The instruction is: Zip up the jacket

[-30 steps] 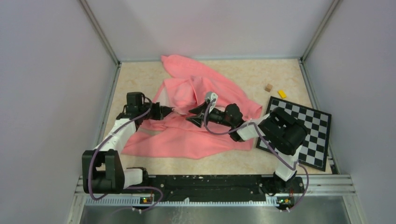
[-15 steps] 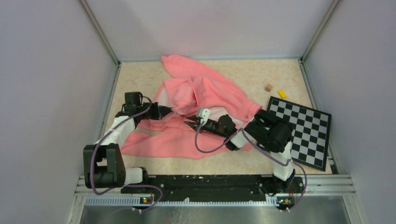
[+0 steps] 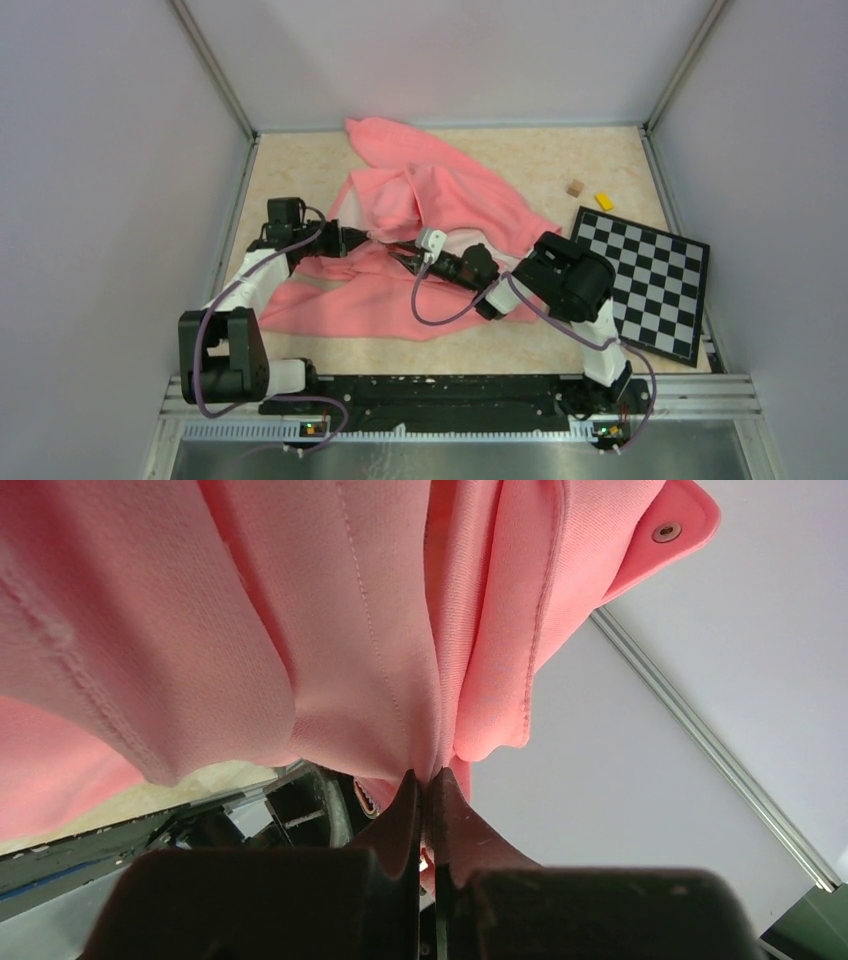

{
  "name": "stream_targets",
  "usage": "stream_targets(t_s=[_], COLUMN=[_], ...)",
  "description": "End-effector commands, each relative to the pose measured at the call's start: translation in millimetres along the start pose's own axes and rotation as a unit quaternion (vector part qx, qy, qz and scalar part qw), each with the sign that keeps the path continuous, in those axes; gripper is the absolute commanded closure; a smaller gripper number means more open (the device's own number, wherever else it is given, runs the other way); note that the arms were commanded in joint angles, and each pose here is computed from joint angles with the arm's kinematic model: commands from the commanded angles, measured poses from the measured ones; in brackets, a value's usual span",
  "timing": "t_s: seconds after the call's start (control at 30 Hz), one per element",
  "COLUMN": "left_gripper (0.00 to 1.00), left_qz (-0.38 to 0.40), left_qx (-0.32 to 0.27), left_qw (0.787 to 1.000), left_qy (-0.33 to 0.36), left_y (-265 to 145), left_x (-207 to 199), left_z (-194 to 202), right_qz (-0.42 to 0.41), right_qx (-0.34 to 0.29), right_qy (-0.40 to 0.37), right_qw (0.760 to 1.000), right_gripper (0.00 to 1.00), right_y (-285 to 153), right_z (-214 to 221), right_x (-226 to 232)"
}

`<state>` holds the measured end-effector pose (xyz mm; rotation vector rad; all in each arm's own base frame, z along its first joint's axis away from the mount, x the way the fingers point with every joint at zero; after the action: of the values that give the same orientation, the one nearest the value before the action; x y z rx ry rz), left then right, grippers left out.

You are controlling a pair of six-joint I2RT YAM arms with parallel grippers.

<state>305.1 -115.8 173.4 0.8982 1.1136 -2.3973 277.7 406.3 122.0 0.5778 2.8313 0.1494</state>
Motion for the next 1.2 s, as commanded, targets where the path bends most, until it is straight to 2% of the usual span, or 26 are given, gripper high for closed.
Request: stream_targets(t_s=[0.0, 0.13, 0.43, 0.63, 0.73, 0.77, 0.87, 0.93, 0.97, 1.07, 1.17], left_gripper=[1.00, 1.00, 1.00, 1.00, 1.00, 1.00, 1.00, 1.00, 1.00, 1.00, 1.00], left_qz=[0.015, 0.015, 0.017, 0.019, 0.019, 0.020, 0.020, 0.022, 0.021, 0.013, -0.004], left_qx=[0.010, 0.007, 0.007, 0.007, 0.005, 0.002, -0.003, -0.010, -0.014, -0.020, -0.032], left_qw=[1.000, 1.000, 1.000, 1.000, 1.000, 1.000, 1.000, 0.999, 0.999, 0.999, 0.998], left_qy=[0.010, 0.010, 0.009, 0.011, 0.012, 0.013, 0.019, 0.030, 0.034, 0.048, 0.060], left_y=[-7, -7, -9, -8, -8, -8, -8, -7, -7, -8, -9], left_x=[-5, -5, -3, -5, -5, -5, -7, -11, -12, -16, -19], left_z=[7, 7, 8, 8, 7, 6, 5, 4, 2, 0, -5], right_qz=[0.010, 0.000, -0.015, -0.007, 0.002, 0.010, 0.023, 0.004, -0.007, -0.005, -0.013], right_qx=[-0.065, -0.075, -0.083, -0.081, -0.071, -0.062, -0.015, 0.028, 0.066, 0.174, 0.250], right_qy=[-0.015, -0.013, -0.003, 0.000, 0.006, 0.013, 0.054, 0.085, 0.115, 0.197, 0.242], right_qw=[0.998, 0.997, 0.996, 0.997, 0.997, 0.998, 0.998, 0.996, 0.991, 0.965, 0.937], right_gripper=[0.74, 0.71, 0.74, 0.85, 1.00, 1.00, 1.00, 1.00, 1.00, 1.00, 1.00], right_y=[11, 13, 23, 23, 20, 16, 1, -5, -6, -11, -14], right_z=[-30, -34, -34, -34, -33, -32, -29, -31, -25, -2, 17], right_x=[-4, -1, 2, 0, -2, -4, -3, 4, 10, 20, 29])
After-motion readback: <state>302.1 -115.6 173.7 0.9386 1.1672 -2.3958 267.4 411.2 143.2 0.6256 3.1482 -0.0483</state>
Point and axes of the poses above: each gripper's point midway between its finger pads, its own y axis out along the fingers, its own x axis along the line the jaws close on, z = x × y, the point moved 3 cm from there along -y, back along the fingers, and after that the axes turned 1 degree about -y, right-handed, at the moved point
